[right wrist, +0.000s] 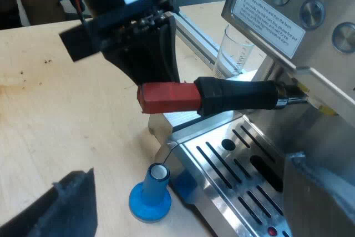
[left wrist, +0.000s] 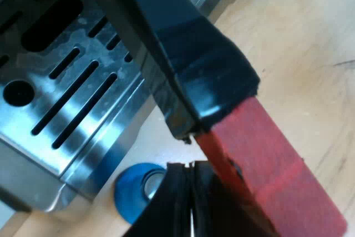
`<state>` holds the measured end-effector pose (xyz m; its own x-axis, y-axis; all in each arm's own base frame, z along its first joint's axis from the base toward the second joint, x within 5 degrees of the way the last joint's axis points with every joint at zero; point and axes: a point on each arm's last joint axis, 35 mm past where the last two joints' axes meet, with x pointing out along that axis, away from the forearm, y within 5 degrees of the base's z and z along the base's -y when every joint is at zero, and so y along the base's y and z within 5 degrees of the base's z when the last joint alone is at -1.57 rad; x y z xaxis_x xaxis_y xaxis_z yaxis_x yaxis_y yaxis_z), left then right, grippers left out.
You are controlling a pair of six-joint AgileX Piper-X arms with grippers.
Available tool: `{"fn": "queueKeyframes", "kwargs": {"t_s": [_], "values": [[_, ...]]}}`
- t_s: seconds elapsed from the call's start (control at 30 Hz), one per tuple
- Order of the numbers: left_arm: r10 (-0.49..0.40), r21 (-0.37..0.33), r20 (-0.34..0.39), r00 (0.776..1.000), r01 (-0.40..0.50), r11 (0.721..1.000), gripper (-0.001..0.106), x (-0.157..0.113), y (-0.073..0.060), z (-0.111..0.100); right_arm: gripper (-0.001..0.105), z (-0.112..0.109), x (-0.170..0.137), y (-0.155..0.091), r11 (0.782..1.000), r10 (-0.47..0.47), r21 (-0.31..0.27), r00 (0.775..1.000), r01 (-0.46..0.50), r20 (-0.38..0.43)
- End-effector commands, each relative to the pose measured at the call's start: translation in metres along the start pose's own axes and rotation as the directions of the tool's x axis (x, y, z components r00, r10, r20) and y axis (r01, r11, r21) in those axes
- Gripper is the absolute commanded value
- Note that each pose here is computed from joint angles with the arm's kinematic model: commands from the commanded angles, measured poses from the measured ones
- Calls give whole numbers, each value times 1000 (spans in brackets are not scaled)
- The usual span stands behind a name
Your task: Put the handle in the coffee machine
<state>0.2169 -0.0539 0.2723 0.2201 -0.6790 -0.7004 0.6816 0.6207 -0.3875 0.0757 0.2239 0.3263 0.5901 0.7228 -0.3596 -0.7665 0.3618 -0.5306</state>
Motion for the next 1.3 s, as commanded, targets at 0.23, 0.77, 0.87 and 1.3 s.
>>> {"fn": "queueKeyframes", "kwargs": {"t_s": [0.23, 0.77, 0.87, 1.3], "values": [[61, -2, -19, 998, -61, 998, 0, 2, -42, 35, 71, 6, -4, -4, 1000, -4, -2, 1000, 4, 29], [30, -140, -52, 998, -37, 989, 0, 14, -71, 43, 71, 7, -4, -2, 997, 70, 7, 995, -71, 65], [3, -144, -59, 998, -12, 990, 0, 16, -75, 42, 71, 7, -5, -2, 997, 70, 7, 995, -71, 66], [-121, -248, -54, 991, 104, 963, 0, 25, -79, 46, 71, 3, -18, -6, 996, 82, 17, 996, -82, 43]]}}
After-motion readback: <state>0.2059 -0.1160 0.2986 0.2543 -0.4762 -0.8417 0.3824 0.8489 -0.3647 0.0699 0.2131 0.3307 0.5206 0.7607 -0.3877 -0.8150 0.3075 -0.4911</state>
